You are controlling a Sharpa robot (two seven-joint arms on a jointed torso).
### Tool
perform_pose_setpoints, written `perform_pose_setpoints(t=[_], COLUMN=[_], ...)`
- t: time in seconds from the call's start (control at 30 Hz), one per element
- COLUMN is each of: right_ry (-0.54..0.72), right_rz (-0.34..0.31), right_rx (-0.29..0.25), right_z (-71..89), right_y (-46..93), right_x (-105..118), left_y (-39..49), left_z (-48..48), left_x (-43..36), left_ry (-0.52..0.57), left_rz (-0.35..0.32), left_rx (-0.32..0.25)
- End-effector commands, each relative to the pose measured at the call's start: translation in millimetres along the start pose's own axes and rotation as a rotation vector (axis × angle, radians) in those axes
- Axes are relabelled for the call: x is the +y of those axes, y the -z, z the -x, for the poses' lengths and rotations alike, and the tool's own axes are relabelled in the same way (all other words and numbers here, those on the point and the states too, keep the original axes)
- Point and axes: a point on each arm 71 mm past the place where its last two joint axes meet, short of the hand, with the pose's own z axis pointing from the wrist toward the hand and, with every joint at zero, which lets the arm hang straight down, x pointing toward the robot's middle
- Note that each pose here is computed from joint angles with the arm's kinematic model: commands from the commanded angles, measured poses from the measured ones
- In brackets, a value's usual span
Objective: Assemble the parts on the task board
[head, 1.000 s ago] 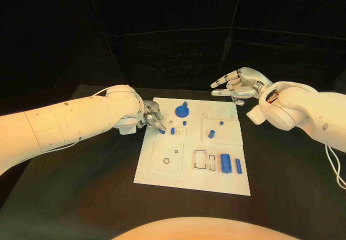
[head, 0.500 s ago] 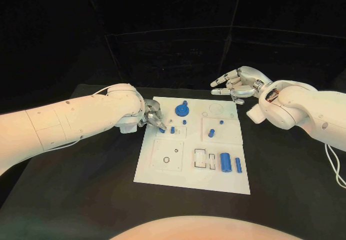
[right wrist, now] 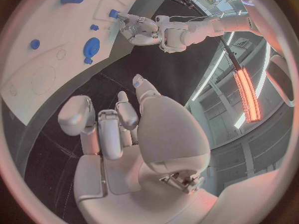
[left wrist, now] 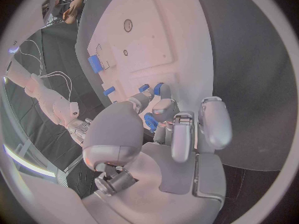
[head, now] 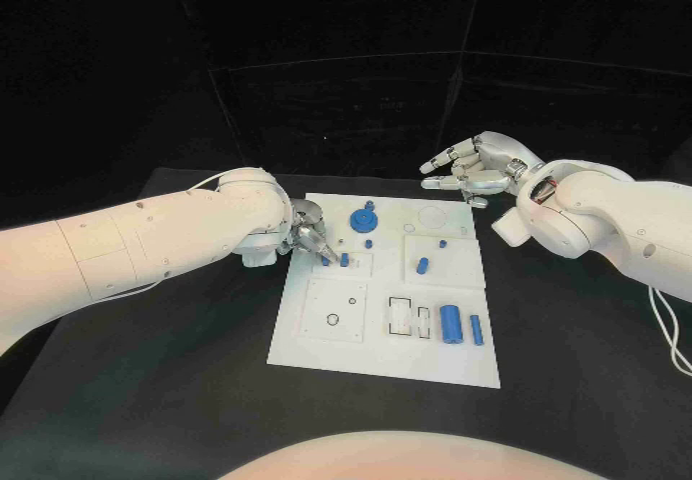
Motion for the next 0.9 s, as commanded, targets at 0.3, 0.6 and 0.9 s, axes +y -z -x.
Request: perform_pose_setpoints(t=[0.3, 0.6, 0.9], right_ry=[0.000, 0.000, -0.001], right_rz=[0.009, 0.009, 0.009], right_rx=[0.007, 0.006, 0.008], right_z=[-0.6, -0.6, -1.0], right_y=[-0.3, 0.2, 0.4], right_x=[2.5, 2.6, 3.0], left_y=[-3.5, -5.1, -5.8], left_z=[2.0, 4.4, 4.6], left_x=[2.8, 6.4, 6.2], left_ry=[-0.007, -0.004, -0.006], left_rz=[0.022, 0.037, 0.036], left_rx=[0.007, 0.006, 0.010])
